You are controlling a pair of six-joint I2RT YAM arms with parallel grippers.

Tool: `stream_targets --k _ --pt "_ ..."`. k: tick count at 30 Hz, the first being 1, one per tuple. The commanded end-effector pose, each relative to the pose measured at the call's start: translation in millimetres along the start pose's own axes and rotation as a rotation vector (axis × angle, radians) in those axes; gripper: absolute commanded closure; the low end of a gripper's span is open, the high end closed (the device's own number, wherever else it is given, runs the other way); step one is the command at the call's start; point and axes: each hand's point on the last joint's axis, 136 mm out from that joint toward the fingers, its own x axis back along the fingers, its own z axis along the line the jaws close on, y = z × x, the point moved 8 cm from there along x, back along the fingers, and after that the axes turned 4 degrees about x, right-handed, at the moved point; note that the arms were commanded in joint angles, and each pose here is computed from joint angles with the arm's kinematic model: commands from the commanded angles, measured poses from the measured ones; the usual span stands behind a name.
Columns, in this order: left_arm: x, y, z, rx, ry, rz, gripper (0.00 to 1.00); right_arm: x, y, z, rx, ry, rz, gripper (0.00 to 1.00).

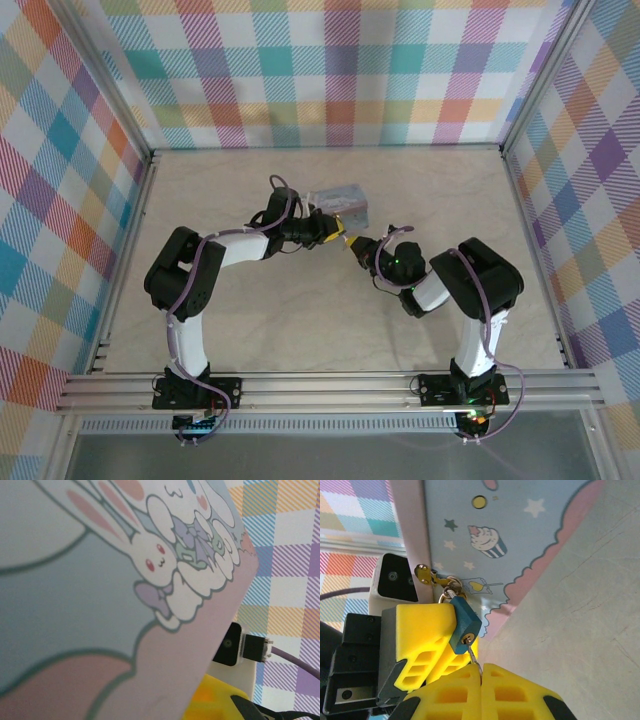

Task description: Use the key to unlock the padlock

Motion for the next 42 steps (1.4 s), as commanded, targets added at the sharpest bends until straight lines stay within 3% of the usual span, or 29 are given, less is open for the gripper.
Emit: stream_targets --k 1,8,18,27,32,42 --pt "5 -4 -22 -0.035 -0.108 0.033 0.94 -9 4 8 -0.068 0.042 -0.032 1.00" --pt "7 -4 -28 -0.045 -0.153 0.031 1.00 -15 7 10 -0.155 0.056 -0.035 1.00" --pt "11 -6 -38 -0.061 -0.203 0.048 1.00 -20 15 -2 -0.159 0.034 -0.047 1.00" --pt "13 -8 -42 -0.065 -0.230 0.060 1.00 -24 29 3 -0.129 0.070 -0.009 1.00" --pt "13 -7 -43 -0.061 -0.247 0.058 1.00 -36 29 6 -0.168 0.105 0.075 1.00" --pt "13 -8 -42 -0.056 -0.257 0.063 1.00 -31 41 1 -0.186 0.100 0.070 1.00"
